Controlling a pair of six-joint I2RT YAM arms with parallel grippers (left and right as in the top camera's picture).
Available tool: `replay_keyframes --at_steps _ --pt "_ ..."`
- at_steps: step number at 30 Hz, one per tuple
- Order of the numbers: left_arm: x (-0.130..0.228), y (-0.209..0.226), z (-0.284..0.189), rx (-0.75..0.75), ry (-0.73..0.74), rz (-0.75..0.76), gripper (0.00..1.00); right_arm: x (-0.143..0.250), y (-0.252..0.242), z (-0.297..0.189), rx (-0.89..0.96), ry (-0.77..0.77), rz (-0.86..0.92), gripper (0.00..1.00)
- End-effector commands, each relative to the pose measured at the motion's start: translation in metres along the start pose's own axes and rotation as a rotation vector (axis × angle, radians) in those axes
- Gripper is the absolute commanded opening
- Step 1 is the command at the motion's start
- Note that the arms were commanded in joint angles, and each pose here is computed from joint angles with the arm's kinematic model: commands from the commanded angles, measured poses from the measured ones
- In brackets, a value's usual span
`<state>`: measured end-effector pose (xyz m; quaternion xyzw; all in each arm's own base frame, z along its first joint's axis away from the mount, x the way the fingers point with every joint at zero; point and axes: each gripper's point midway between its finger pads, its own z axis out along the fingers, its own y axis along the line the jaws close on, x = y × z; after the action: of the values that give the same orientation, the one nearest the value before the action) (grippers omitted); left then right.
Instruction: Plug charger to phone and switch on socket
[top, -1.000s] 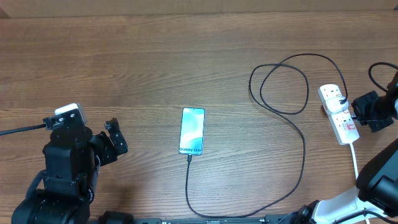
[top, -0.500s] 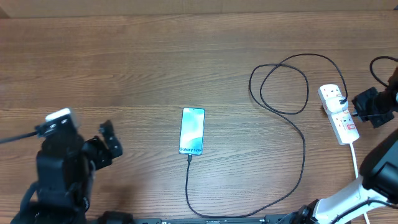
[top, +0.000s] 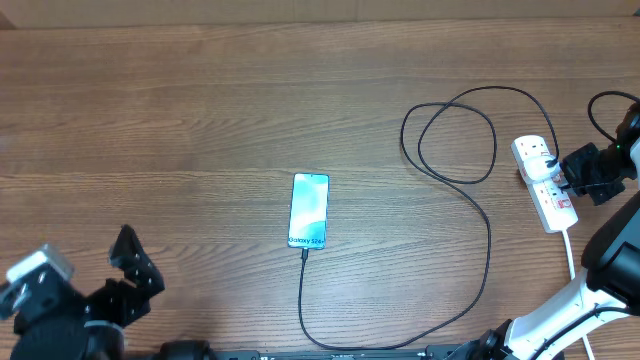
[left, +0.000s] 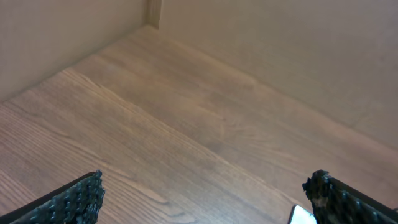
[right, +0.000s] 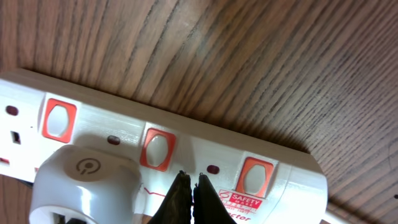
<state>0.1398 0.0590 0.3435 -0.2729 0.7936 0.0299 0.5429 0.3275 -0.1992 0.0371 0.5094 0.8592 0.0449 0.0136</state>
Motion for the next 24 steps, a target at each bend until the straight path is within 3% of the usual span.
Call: replay_keyframes --at_steps 1,12,24 --pt "-0.003 0.008 -0.016 0.010 -0.065 -0.038 0.99 -0.007 0.011 -0.008 -0.041 -0.022 -0.030 0.04" --pt "-0.001 0.013 -0.027 0.022 -0.092 -0.048 1.00 -0.011 0.023 -0.007 -0.091 -0.035 -0.041 0.04" --pt "0.045 0.034 -0.027 -0.063 0.092 0.022 1.00 0.004 0.030 0.032 -0.033 0.045 -0.077 0.04"
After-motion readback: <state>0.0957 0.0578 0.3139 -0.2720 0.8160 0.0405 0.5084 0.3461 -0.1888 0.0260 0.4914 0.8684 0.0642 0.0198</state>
